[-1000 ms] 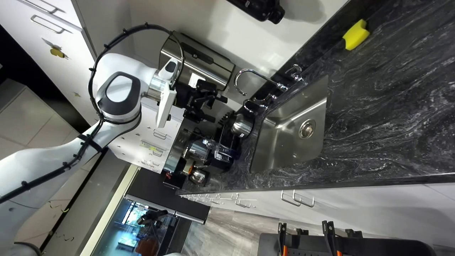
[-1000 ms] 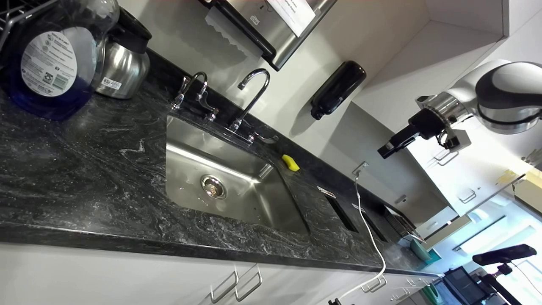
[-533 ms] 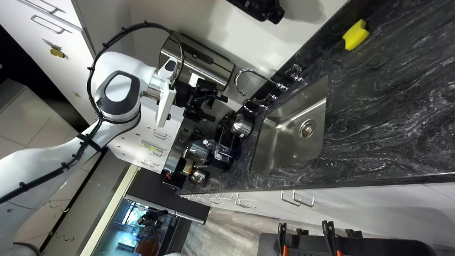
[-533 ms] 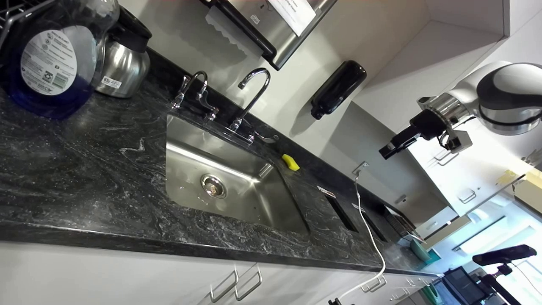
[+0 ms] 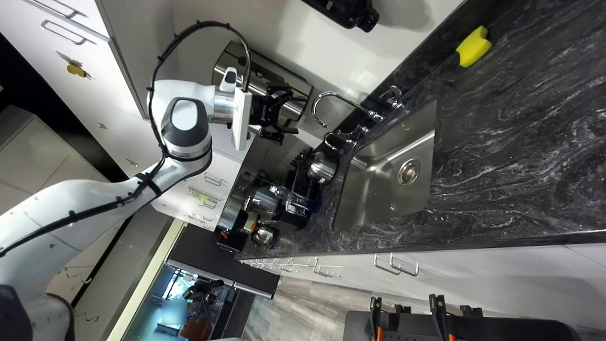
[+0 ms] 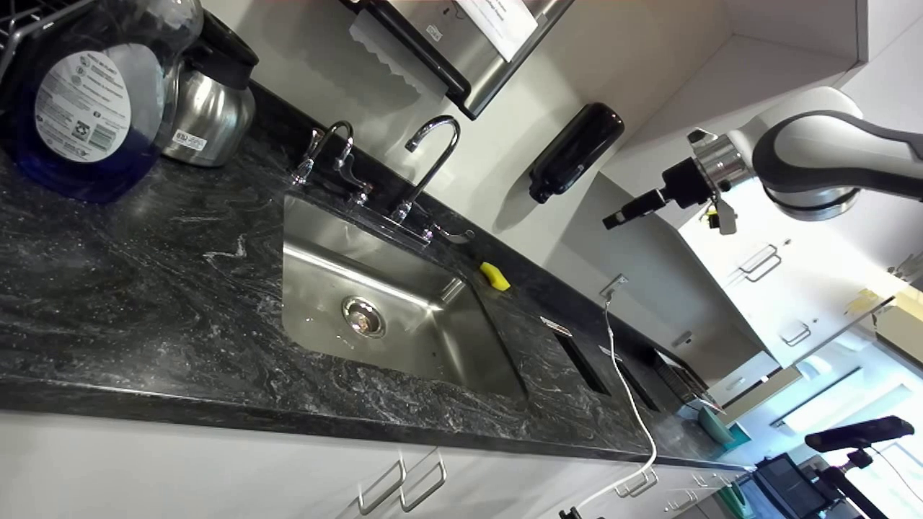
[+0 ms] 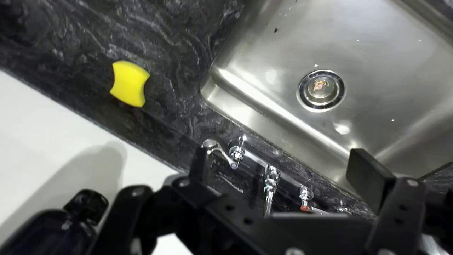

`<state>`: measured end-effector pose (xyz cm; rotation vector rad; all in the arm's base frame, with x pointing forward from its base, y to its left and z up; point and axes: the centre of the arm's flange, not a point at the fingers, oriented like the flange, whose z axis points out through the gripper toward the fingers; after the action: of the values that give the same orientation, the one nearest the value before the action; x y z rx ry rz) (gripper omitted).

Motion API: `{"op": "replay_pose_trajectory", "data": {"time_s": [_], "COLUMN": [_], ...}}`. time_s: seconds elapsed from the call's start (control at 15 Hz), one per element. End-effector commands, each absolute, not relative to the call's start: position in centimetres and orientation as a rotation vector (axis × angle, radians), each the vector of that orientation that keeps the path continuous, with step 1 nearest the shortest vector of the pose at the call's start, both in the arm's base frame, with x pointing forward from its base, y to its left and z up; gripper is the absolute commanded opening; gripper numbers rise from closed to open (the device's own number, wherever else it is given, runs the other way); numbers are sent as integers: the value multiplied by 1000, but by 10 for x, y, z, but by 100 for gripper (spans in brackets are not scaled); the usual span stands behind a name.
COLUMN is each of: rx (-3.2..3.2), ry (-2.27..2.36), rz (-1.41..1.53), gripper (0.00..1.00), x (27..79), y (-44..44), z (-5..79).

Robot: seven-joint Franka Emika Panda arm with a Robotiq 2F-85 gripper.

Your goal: Open the tap

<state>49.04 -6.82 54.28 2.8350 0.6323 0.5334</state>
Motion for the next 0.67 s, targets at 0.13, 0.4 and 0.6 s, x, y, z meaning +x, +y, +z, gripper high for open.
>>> {"op": "replay_pose_trajectory", "data": {"time_s": [0.13, 0.4, 0.6], "rx": [2622, 2505, 2439], "ry": [907, 1121, 1246], "rz": [557, 435, 380], "gripper": [100, 100, 100], "x": [588, 635, 657], "y": [-49, -43, -47], "z": [517, 490, 469]}}
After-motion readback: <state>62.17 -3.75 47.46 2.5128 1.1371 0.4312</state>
